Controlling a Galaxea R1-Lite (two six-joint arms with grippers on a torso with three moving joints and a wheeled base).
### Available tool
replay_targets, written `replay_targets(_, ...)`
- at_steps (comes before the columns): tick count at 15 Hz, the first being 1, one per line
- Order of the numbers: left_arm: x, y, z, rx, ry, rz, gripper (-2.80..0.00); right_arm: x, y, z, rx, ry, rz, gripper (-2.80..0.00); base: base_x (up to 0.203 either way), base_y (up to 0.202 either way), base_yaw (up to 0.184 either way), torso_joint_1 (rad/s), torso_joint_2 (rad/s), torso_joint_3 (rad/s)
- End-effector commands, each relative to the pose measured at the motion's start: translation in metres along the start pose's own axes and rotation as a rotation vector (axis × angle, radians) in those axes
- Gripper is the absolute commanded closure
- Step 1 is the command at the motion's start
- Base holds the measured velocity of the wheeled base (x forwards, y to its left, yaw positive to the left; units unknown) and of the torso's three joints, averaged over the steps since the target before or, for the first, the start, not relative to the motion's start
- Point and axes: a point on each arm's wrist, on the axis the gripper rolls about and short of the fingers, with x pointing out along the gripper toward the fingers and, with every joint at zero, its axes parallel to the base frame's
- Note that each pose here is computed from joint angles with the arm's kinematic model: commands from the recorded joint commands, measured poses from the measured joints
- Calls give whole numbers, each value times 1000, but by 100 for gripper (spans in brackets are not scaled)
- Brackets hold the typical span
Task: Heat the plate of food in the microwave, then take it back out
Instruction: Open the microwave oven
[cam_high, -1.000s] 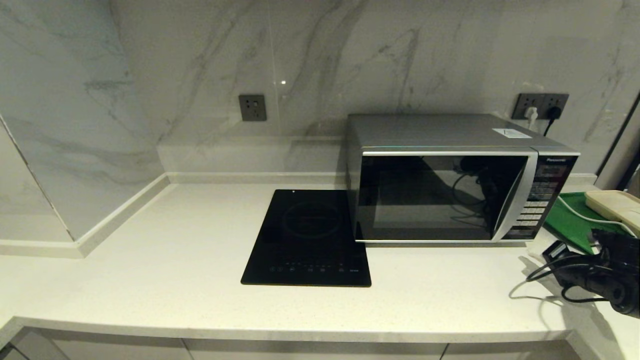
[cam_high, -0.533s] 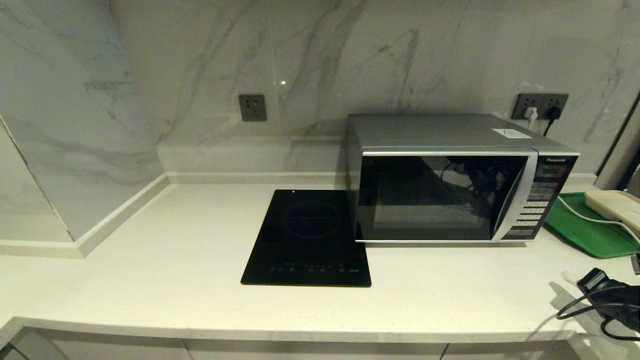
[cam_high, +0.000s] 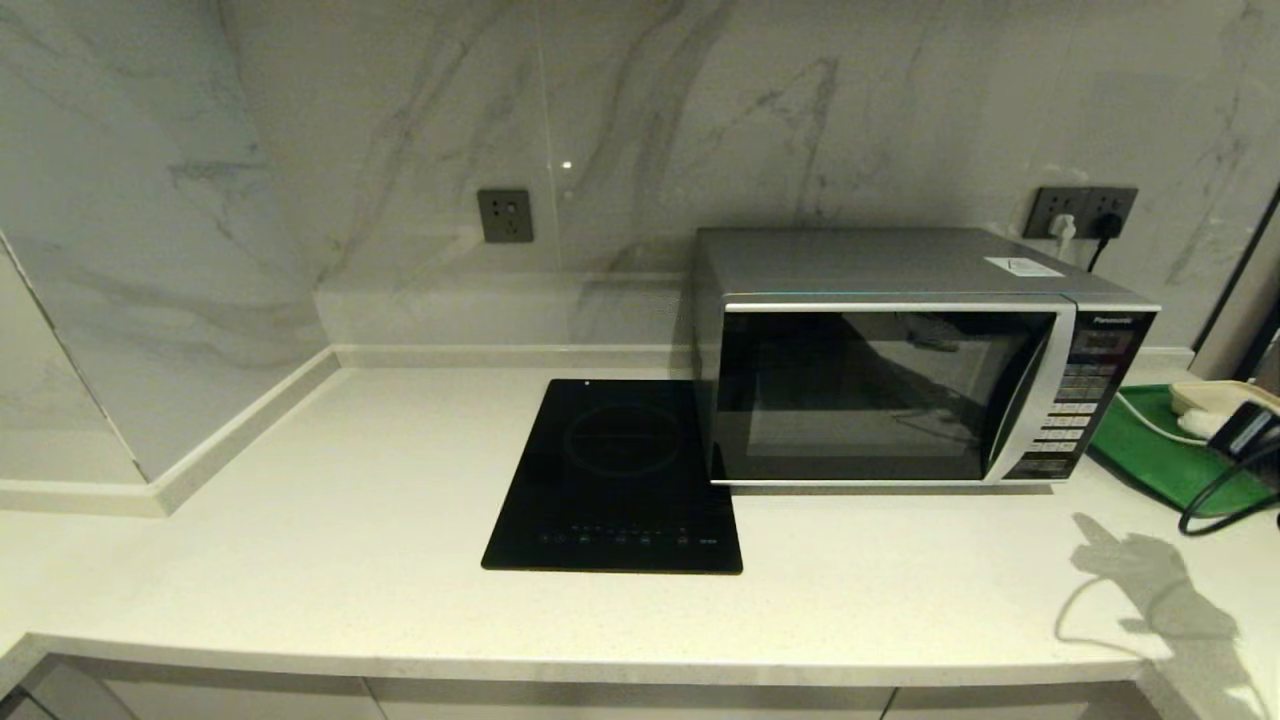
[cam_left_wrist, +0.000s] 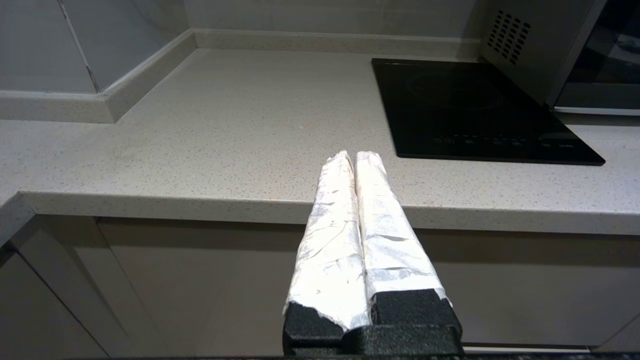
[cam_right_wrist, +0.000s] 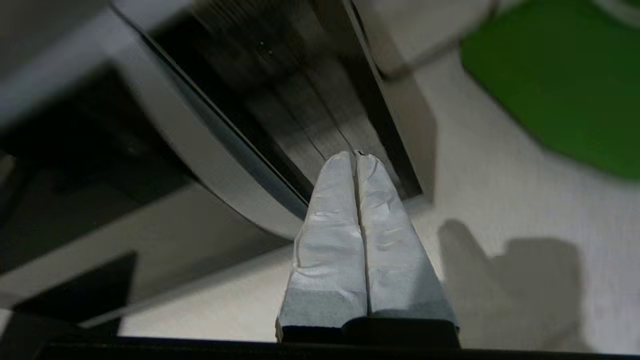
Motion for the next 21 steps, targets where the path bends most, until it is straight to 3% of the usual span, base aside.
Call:
replay_targets(1,0,0,0,-1,-1,1,0,-48,83,66,-9,53,44,0,0,0,0,0,0,0)
replay_targets(4,0,0,0,-1,-1,1,0,-134,173,77,-80,69,200,0,0,0,0,0,0,0)
replay_targets(6,0,0,0,-1,-2,1,0,-202,204,70,-124,84,289,0,0,0,0,0,0,0)
replay_targets(10,0,0,0,-1,-2,0,0,-316,189,46,-181,88,326,0,0,0,0,0,0,0)
replay_targets(14,0,0,0,-1,-1,0,0,-400,151,6,-277,-12,232,0,0,0,0,0,0,0)
replay_targets(16,0,0,0,-1,-2,-1,0,-432,143,-24,-305,-93,132,0,0,0,0,0,0,0)
replay_targets(18,0,0,0,-1,-1,1,0,-451,141,-44,-313,-136,124,0,0,0,0,0,0,0)
replay_targets(19,0,0,0,-1,-1,1,0,-453,142,-44,-267,-131,104,0,0,0,0,0,0,0)
replay_targets(21,0,0,0,-1,-2,1,0,-460,138,-38,-262,-157,120,0,0,0,0,0,0,0)
